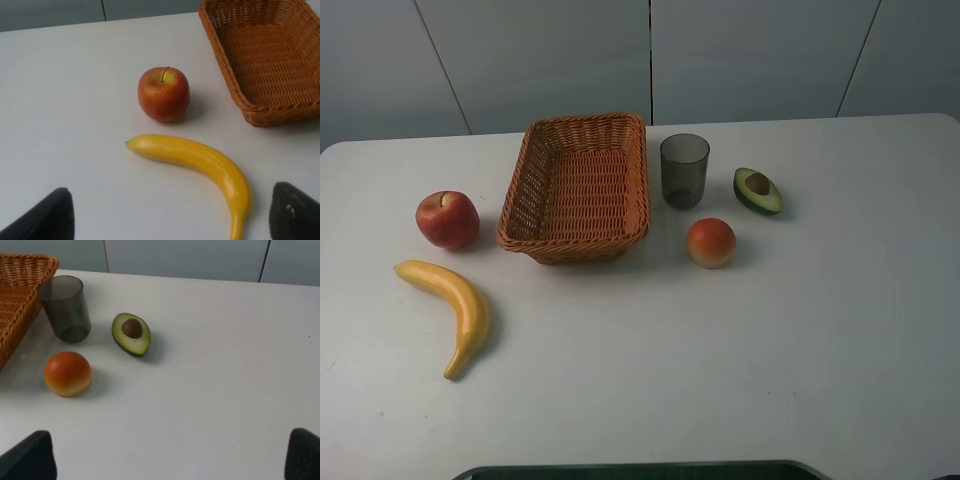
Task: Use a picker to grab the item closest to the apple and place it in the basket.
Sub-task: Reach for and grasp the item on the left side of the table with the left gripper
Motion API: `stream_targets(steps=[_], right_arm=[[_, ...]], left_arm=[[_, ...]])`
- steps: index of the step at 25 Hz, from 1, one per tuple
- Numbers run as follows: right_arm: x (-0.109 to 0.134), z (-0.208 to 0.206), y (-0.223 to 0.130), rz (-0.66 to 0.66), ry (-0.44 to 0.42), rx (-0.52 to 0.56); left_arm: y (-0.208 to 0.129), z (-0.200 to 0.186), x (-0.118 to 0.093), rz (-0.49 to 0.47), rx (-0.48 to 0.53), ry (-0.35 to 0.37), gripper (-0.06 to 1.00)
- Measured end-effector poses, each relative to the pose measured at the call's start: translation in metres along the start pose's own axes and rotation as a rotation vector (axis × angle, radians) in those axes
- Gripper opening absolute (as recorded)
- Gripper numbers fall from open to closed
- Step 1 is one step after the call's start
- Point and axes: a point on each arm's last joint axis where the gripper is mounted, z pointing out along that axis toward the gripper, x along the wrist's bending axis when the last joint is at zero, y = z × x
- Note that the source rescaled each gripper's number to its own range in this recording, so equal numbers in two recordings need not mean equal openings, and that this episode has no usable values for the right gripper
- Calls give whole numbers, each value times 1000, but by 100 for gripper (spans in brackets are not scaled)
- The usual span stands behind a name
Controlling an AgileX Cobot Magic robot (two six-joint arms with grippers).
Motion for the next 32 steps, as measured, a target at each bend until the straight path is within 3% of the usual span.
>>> stream_targets(steps=[32], right_arm=[[0,0,0,0,0,0]], left_arm=[[0,0,0,-8,0,3,100]])
